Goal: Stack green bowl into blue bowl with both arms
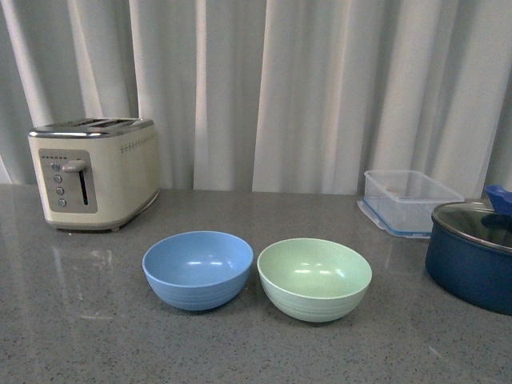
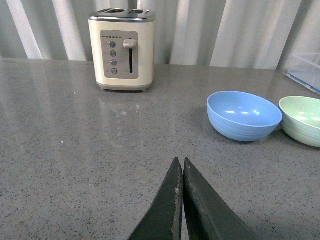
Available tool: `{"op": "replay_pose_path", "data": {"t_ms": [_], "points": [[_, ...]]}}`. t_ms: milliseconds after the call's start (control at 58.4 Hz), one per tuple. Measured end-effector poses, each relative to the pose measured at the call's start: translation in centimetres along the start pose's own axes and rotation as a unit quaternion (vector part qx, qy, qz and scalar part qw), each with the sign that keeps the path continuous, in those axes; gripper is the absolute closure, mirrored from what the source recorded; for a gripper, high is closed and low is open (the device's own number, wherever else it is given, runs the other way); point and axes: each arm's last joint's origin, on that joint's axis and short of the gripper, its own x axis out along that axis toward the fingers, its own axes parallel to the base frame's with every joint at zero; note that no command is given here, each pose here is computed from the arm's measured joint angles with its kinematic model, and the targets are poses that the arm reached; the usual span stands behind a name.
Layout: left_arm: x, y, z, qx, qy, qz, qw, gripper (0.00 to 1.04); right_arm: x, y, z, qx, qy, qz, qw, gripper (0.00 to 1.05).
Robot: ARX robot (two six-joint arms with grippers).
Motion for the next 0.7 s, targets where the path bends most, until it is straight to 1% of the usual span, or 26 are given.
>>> {"op": "replay_pose_path", "data": {"t_ms": [394,445,514,651,668,702], "points": [[-1.1,0.0,0.0,0.000,0.000,0.000,1.000,1.01,0.0,0.0,0.0,0.000,0.000,0.000,1.000,0.10],[-1.7,0.0,-0.5,0.000,0.018,0.000,1.000,1.01,0.0,0.0,0.0,0.000,0.000,0.000,1.000,0.10],[-2.0,0.0,-0.3,0.001,0.001,-0.001,1.000,1.01,0.0,0.0,0.0,0.000,0.000,0.000,1.000,0.10],[-2.0,0.0,-0.3,0.001,0.003,-0.001,1.000,1.01,0.0,0.0,0.0,0.000,0.000,0.000,1.000,0.10],[-2.0,0.0,-0.3,0.000,0.003,-0.001,1.000,1.01,0.0,0.0,0.0,0.000,0.000,0.000,1.000,0.10],[-2.0,0.0,-0.3,0.001,0.003,-0.001,1.000,0.94,0.0,0.0,0.0,0.000,0.000,0.000,1.000,0.10]]}}
